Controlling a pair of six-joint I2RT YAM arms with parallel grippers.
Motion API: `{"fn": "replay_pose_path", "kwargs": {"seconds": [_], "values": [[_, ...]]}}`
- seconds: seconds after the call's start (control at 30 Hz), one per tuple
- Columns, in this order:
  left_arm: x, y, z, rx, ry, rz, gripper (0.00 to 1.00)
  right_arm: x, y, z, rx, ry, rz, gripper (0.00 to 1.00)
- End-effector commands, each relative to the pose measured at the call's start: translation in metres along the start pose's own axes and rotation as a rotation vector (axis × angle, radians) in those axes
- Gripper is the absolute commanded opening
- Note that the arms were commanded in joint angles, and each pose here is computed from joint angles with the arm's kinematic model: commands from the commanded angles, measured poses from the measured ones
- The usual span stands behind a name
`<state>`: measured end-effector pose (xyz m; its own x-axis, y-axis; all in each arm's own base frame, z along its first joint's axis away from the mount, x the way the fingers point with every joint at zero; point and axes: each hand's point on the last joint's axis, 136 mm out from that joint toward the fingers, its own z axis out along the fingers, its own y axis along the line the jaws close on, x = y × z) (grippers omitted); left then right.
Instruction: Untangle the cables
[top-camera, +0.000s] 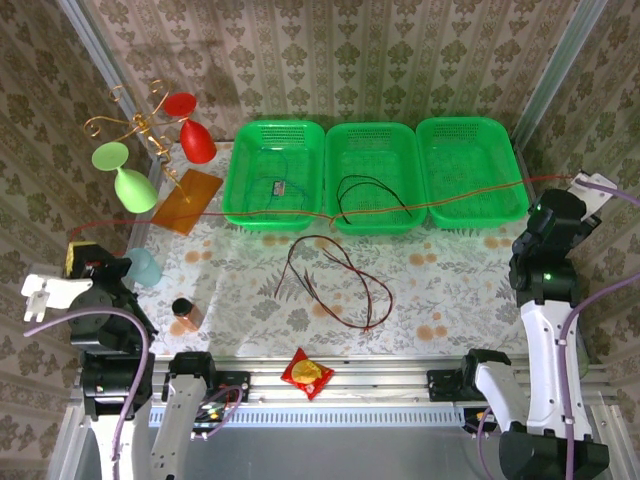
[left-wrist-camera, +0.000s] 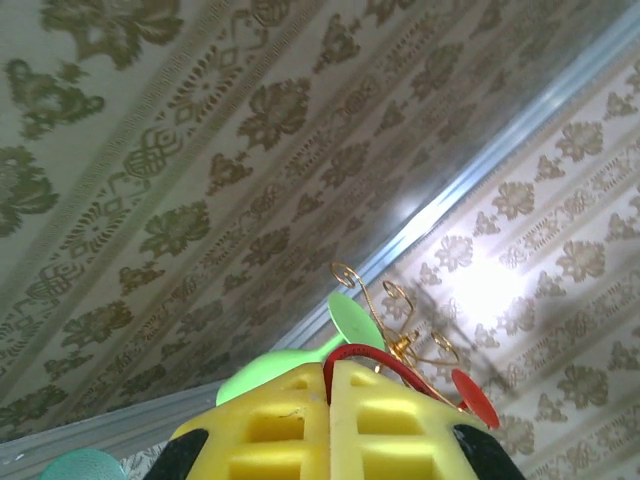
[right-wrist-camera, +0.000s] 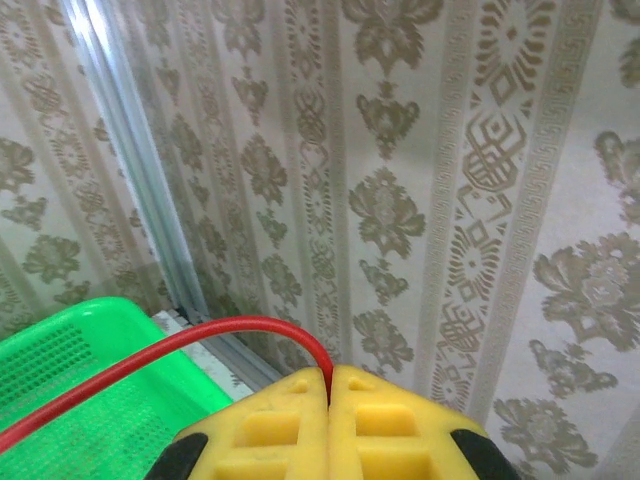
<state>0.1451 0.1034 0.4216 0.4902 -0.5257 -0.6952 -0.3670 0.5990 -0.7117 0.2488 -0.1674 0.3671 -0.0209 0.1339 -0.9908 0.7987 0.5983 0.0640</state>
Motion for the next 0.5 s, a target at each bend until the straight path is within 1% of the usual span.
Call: {"fn": "replay_pose_path", "kwargs": {"seconds": [0.0,0.2,0.27,0.37,0.47], "values": [[-0.013,0.013,-0.003,-0.054,-0.079,-0.050,0.00,0.013,-0.022,0.012,0.116,0.011,0.039,0.00],[-0.008,0.017,-0.003,-0.065,-0.070,-0.046,0.00,0.051,-0.044,0.035,0.227,0.095,0.076,0.00],[-0.008,0.016,-0.003,-0.058,-0.066,-0.052,0.00,0.058,-0.044,0.038,0.219,0.111,0.090,0.00],[-0.001,0.010,-0.001,-0.030,-0.032,-0.056,0.00,0.066,-0.035,0.038,0.168,0.133,0.104,0.00],[-0.005,0.012,-0.001,-0.048,-0.047,-0.029,0.00,0.069,-0.040,0.040,0.196,0.130,0.070,0.00]]}}
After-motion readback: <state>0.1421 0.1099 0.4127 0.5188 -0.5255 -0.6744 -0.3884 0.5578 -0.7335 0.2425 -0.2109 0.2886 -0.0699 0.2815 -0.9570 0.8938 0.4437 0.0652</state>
